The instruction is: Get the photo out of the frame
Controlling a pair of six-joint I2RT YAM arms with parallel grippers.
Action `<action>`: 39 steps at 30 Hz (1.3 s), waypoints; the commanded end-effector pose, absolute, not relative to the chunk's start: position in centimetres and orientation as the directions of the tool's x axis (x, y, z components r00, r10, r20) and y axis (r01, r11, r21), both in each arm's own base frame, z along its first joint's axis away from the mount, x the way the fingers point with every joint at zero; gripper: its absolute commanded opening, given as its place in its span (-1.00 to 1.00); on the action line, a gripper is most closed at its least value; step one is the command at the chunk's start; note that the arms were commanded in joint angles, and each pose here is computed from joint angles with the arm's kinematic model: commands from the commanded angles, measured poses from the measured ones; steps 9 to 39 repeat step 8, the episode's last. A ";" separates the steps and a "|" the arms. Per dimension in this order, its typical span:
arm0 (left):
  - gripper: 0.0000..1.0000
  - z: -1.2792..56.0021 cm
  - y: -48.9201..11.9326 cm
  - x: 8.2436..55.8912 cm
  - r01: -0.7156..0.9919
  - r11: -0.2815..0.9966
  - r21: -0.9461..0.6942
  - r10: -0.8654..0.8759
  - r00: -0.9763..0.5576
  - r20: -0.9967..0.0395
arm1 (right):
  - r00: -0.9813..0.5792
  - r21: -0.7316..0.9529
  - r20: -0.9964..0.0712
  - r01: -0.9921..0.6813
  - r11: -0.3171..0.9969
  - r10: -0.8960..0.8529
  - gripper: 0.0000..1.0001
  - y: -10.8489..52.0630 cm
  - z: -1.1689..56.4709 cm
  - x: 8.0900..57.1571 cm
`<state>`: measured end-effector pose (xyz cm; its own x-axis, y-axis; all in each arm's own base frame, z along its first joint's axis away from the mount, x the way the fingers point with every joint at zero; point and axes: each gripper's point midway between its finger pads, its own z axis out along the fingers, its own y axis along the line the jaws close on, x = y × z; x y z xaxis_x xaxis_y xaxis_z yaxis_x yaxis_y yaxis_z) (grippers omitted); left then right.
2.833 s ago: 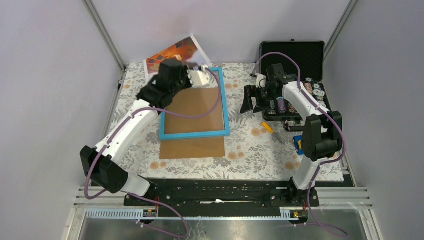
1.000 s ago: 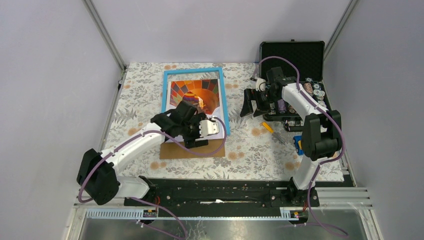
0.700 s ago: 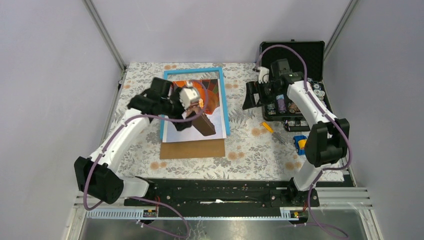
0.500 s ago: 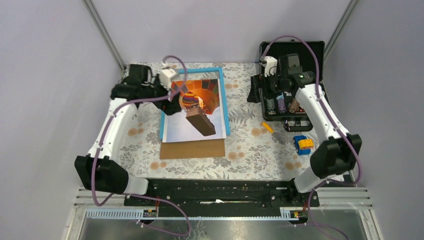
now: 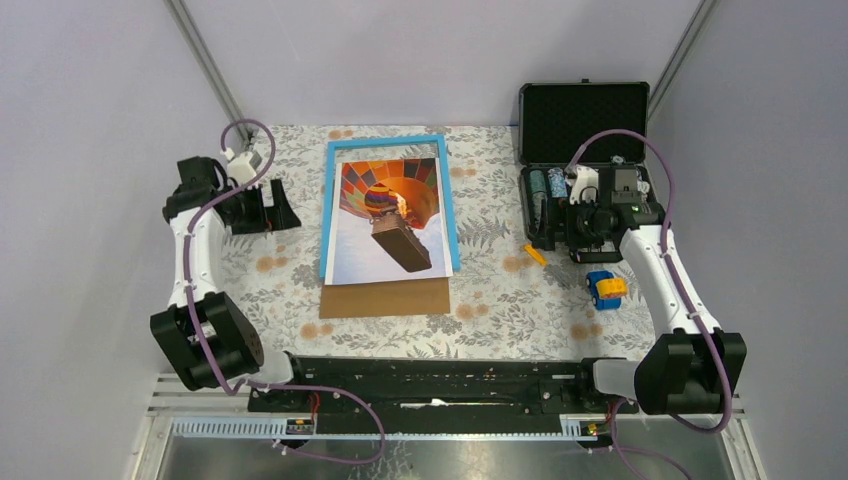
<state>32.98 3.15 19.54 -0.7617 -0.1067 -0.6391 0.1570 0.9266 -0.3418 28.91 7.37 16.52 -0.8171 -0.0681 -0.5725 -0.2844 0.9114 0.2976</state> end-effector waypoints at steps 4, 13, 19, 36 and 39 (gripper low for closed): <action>0.97 18.1 3.1 30.9 0.051 0.943 -0.330 -0.178 -0.760 -0.625 | -0.796 0.349 -0.605 -0.296 0.889 -0.027 0.99 8.1 16.9 28.6; 0.98 18.8 3.2 31.4 0.015 0.939 -0.344 -0.229 -0.721 -0.654 | -0.800 0.357 -0.599 -0.303 0.884 -0.033 0.99 8.2 16.8 29.2; 0.98 18.8 3.2 31.4 0.015 0.939 -0.344 -0.229 -0.721 -0.654 | -0.800 0.357 -0.599 -0.303 0.884 -0.033 0.99 8.2 16.8 29.2; 0.98 18.8 3.2 31.4 0.015 0.939 -0.344 -0.229 -0.721 -0.654 | -0.800 0.357 -0.599 -0.303 0.884 -0.033 0.99 8.2 16.8 29.2; 0.98 18.8 3.2 31.4 0.015 0.939 -0.344 -0.229 -0.721 -0.654 | -0.800 0.357 -0.599 -0.303 0.884 -0.033 0.99 8.2 16.8 29.2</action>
